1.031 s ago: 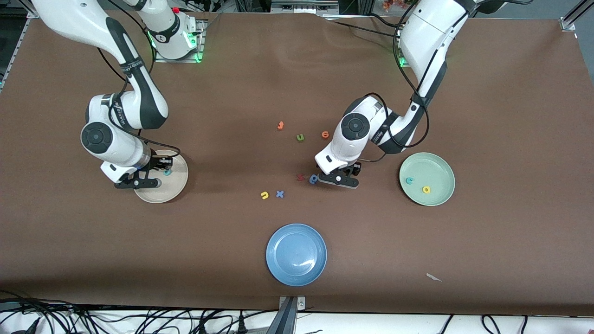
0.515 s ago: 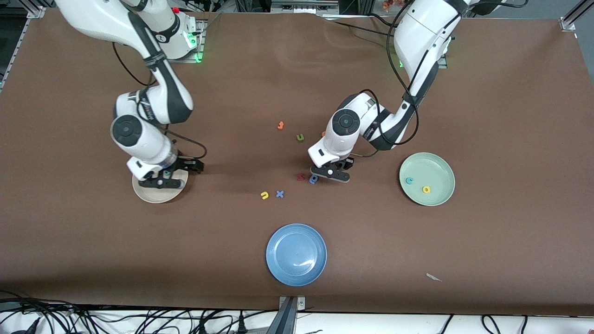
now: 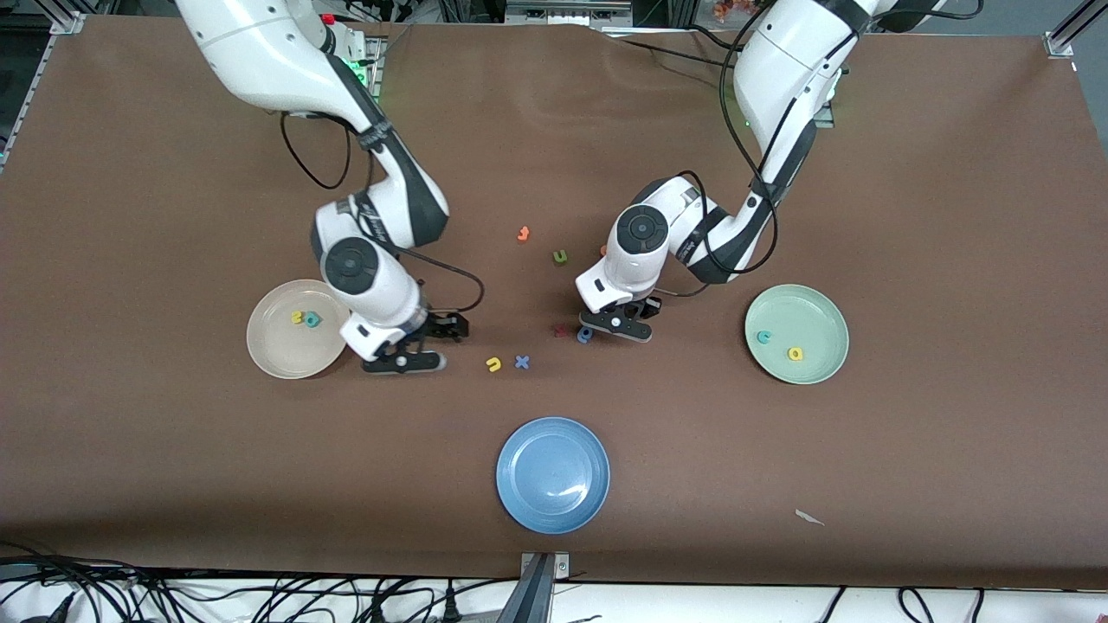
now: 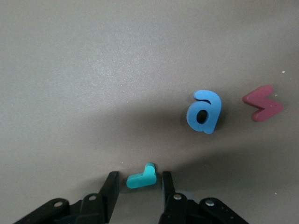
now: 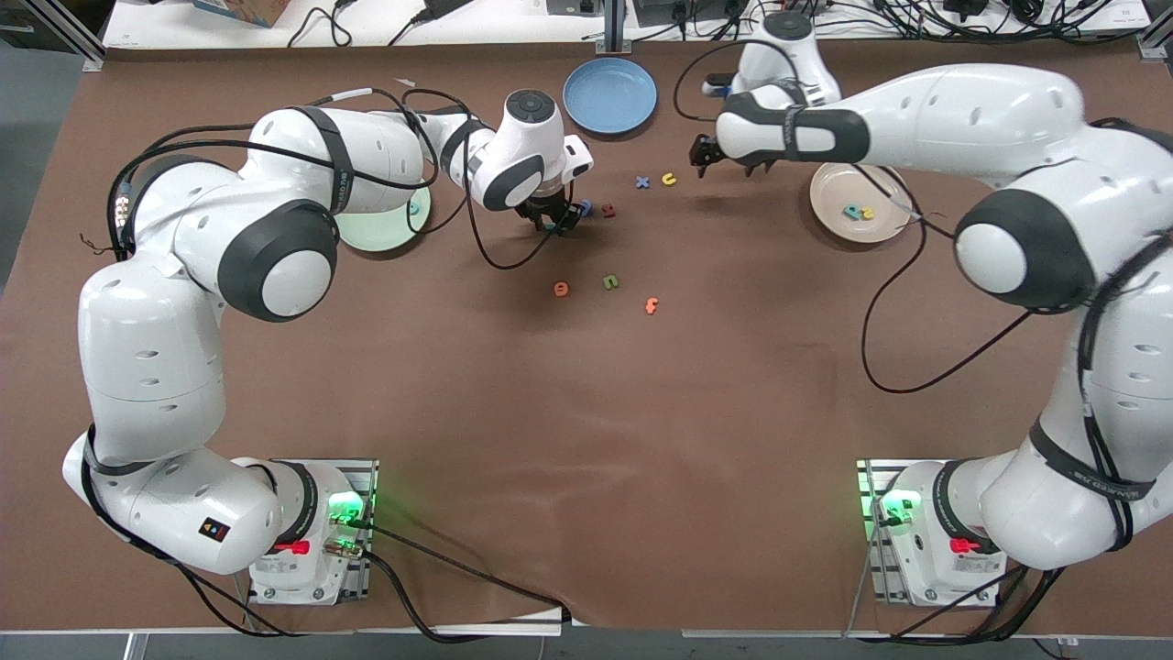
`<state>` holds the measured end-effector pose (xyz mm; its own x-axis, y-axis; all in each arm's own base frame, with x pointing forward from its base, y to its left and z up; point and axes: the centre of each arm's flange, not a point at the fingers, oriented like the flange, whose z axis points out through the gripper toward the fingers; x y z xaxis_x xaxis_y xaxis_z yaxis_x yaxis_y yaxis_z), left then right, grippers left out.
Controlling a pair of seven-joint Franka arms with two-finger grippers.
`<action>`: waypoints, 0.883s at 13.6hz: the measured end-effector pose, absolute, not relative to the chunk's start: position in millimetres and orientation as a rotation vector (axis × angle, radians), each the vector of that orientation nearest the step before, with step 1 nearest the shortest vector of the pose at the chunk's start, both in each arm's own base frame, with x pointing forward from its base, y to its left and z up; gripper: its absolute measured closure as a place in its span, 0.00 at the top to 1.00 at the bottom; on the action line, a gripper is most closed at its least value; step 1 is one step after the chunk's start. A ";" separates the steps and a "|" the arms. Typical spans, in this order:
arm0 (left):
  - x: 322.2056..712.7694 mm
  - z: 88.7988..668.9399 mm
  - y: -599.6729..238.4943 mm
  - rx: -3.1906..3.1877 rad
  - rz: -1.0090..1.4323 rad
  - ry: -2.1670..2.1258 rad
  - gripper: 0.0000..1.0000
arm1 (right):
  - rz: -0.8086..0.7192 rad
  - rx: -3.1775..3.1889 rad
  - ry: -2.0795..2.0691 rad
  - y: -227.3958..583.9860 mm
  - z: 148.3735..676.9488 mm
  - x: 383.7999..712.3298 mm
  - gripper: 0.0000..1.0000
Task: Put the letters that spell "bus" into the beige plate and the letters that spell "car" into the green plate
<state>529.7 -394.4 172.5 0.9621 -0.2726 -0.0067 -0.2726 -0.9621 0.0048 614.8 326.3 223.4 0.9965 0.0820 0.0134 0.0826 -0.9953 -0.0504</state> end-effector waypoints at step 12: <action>552.7 206.1 -357.3 3.161 -0.085 -0.576 0.27 | -0.075 -3.085 -0.140 397.1 187.4 631.5 0.99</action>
